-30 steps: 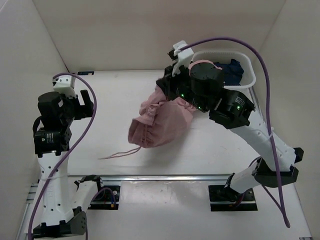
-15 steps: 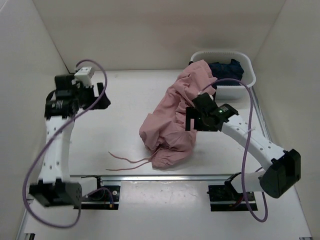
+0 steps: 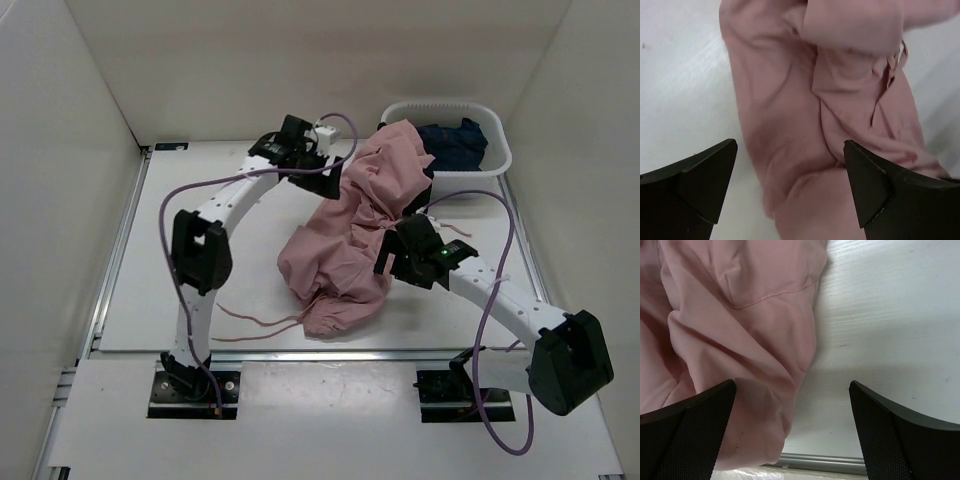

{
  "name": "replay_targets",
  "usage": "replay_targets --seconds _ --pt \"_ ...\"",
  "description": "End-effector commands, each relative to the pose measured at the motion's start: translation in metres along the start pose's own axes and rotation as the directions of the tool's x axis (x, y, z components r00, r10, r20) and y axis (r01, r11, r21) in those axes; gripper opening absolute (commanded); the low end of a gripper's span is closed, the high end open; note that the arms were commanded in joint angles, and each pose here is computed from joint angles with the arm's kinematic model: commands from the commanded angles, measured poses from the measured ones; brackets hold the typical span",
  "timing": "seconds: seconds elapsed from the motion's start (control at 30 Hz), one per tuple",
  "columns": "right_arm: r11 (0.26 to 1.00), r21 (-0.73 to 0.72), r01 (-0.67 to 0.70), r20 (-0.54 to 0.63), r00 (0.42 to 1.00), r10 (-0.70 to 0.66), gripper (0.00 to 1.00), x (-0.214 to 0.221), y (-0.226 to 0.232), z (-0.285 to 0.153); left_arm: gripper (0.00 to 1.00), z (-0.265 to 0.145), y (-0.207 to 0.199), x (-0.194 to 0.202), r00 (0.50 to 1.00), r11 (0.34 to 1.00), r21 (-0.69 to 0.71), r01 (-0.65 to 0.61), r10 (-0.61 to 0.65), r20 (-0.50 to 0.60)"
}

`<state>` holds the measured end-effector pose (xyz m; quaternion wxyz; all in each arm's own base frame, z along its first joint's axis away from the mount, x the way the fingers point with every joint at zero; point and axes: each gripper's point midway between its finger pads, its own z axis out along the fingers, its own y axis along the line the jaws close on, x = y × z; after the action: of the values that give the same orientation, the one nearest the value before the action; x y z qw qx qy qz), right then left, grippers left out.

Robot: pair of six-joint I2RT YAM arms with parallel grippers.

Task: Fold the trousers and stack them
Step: Grab the trousers from the pile

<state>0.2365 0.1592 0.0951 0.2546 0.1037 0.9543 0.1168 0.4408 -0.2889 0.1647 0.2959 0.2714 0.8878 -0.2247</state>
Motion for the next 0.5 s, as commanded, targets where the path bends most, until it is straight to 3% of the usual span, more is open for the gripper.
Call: replay_targets --seconds 0.0,0.13,0.33,0.47 --pt "0.996 -0.070 -0.059 0.042 0.997 0.062 0.99 -0.008 0.013 0.003 1.00 0.009 -0.015 -0.073 0.978 0.996 0.019 -0.085 0.080 0.190" --pt "0.995 -0.066 -0.078 0.043 0.996 0.081 0.99 -0.006 0.009 0.008 1.00 0.039 -0.047 -0.076 0.969 0.986 0.079 -0.143 0.123 0.215" --pt "0.995 -0.053 -0.087 0.043 0.995 0.089 0.99 -0.005 0.009 0.017 1.00 0.064 -0.052 -0.083 0.958 0.979 0.110 -0.170 0.138 0.250" --pt "0.996 -0.038 -0.083 0.004 0.997 0.083 0.99 0.002 0.009 0.031 0.72 0.069 -0.063 -0.085 0.954 0.965 0.178 -0.192 0.141 0.263"
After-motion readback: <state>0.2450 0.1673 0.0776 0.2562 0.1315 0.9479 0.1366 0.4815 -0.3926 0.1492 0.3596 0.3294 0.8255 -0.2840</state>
